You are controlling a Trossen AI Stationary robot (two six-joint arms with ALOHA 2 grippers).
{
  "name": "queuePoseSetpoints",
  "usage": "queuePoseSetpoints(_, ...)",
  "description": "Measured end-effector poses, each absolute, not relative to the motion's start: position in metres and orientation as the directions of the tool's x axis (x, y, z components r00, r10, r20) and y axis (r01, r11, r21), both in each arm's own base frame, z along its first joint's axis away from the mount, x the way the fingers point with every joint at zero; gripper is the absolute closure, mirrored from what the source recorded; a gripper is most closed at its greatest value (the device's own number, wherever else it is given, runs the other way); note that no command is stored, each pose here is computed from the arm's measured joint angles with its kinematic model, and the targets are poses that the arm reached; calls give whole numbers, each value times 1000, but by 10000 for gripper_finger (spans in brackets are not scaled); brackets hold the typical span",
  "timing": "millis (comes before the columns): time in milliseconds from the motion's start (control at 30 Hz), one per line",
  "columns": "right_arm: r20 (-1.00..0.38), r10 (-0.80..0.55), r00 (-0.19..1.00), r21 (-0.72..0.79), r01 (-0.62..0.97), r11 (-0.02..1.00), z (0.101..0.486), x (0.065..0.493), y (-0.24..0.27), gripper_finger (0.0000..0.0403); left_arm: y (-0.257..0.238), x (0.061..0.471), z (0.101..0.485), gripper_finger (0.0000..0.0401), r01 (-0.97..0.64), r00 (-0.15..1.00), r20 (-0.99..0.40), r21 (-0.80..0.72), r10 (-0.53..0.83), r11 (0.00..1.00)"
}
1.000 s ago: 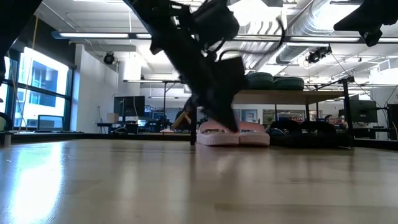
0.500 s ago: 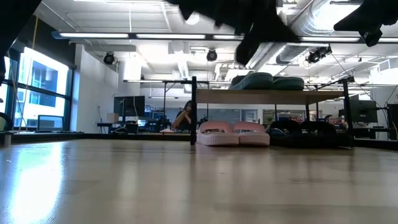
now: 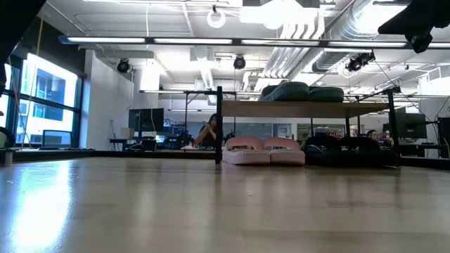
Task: Pick and place slides into the shelf
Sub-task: Return to Home Position
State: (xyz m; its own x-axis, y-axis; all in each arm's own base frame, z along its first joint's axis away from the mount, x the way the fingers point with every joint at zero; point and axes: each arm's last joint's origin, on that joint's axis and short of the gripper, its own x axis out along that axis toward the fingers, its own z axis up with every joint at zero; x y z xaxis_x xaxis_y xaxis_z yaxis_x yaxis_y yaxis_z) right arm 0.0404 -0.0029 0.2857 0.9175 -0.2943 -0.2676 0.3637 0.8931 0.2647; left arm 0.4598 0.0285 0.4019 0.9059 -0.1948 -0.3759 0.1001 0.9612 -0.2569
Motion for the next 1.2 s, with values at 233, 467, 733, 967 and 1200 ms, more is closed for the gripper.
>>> queuePoseSetpoints(233,-253,-225,941,304,299,905,288,42,-1,403,31,427,446,401,100,914,-356,-264,-193,959)
queuePoseSetpoints(467,-236,-198,951,328,270,905,291,43,0,403,53,375,480,401,-16,920,-382,-259,-87,966)
queuePoseSetpoints(733,-257,-171,951,384,263,885,289,42,1,403,70,349,476,401,-138,846,-533,-225,-4,965)
queuePoseSetpoints(967,-261,-172,950,390,267,881,288,42,1,403,76,366,444,401,-127,832,-553,-264,-42,956)
queuePoseSetpoints(1200,-278,-178,944,397,282,874,286,41,1,403,59,386,378,401,-20,888,-428,-403,-169,915)
